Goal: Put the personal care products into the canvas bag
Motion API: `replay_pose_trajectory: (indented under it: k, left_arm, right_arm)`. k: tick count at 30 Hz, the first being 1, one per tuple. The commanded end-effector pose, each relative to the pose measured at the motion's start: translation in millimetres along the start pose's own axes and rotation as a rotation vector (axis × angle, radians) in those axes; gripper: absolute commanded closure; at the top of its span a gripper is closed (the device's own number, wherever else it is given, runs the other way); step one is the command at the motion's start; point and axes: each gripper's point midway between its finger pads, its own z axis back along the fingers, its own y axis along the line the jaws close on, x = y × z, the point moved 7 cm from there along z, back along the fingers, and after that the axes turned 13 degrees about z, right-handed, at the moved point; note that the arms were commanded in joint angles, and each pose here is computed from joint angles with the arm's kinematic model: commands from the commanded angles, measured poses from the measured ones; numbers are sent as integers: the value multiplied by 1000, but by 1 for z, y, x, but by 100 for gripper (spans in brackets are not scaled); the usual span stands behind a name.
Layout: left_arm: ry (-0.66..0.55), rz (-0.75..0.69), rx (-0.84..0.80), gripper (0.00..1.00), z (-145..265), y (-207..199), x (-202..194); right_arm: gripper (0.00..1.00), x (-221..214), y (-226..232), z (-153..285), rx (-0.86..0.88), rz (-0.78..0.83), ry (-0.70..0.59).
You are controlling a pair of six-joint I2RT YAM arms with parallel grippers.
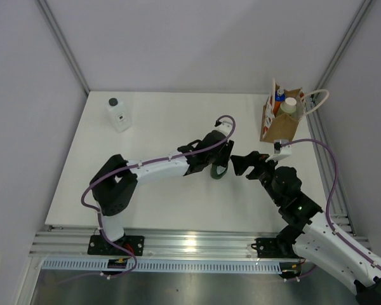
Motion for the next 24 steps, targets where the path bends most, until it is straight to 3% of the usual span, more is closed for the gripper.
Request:
replay_pose_trajectory:
  k: [1,2,3,5,9,15,22,24]
  left_arm:
    - [-136,44,-113,63,10,-30,41]
    - [-131,41,-112,42,11,-30,40]
    - [-127,35,-112,33,11,-30,38]
    - [-133,31,-106,17,17,-31,40]
    - [-133,29,-113,1,30,-31,44]
    - [-165,34,-133,1,79,-28,62]
    - [-232,91,-25,1,154,26,76]
    - [-239,106,38,1,162,48,61]
  right_arm:
    - [14,6,0,1,-8,5,-28]
    - [14,6,0,1,-7,6,-28]
    - [14,7,0,1,-6,6,-29]
    - [14,6,1,1,-2,7,-23]
    - [14,8,0,2,-10,12,-29]
    - [14,8,-2,0,-32,12,-26]
    - [14,14,2,-1,-19,12,-34]
    - [13,18,-2,-5,-73,7,-60]
